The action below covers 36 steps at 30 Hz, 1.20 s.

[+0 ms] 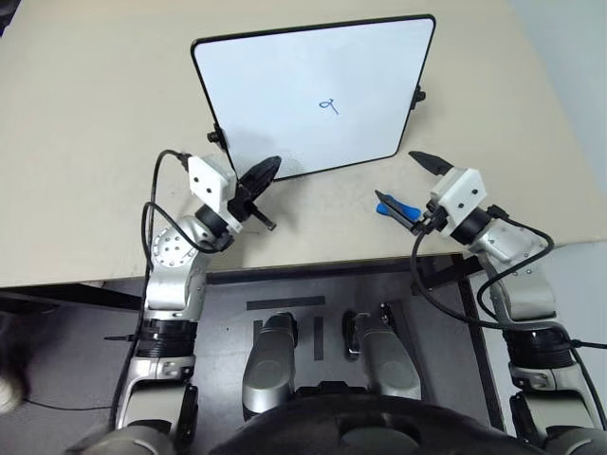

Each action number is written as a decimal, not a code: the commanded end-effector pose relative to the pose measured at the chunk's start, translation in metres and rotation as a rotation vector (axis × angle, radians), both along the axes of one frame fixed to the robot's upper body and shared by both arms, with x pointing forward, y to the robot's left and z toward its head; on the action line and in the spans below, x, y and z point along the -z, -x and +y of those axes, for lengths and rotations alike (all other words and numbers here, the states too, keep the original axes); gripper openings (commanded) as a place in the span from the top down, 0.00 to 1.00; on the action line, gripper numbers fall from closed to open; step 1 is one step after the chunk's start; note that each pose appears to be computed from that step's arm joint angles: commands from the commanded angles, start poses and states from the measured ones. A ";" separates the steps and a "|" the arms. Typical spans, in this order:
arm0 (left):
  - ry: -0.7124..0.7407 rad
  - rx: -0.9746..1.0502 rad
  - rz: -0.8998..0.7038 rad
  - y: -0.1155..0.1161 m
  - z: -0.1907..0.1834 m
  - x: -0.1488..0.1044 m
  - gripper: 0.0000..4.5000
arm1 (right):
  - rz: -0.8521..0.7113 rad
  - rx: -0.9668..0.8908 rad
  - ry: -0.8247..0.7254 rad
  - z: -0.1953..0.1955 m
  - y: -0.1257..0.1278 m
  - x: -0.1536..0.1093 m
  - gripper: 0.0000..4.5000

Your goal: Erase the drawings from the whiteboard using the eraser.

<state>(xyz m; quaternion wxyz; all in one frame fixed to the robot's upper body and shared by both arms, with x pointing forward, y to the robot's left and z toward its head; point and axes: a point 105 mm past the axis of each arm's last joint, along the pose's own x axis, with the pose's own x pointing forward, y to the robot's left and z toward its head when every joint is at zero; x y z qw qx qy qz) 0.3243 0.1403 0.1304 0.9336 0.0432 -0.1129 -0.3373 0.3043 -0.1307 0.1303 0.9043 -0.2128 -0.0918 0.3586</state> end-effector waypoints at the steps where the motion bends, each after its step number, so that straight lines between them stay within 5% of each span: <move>1: 0.007 0.025 -0.044 0.000 -0.004 -0.013 1.00 | -0.054 0.003 -0.010 0.001 0.003 -0.011 0.05; 25: 0.025 -0.108 -0.039 0.024 0.014 -0.006 1.00 | 0.045 -0.142 0.047 0.012 -0.006 0.001 0.05; 36: 0.047 -0.078 -0.020 0.022 0.003 0.000 1.00 | 0.204 -0.148 0.124 -0.008 0.019 0.028 0.05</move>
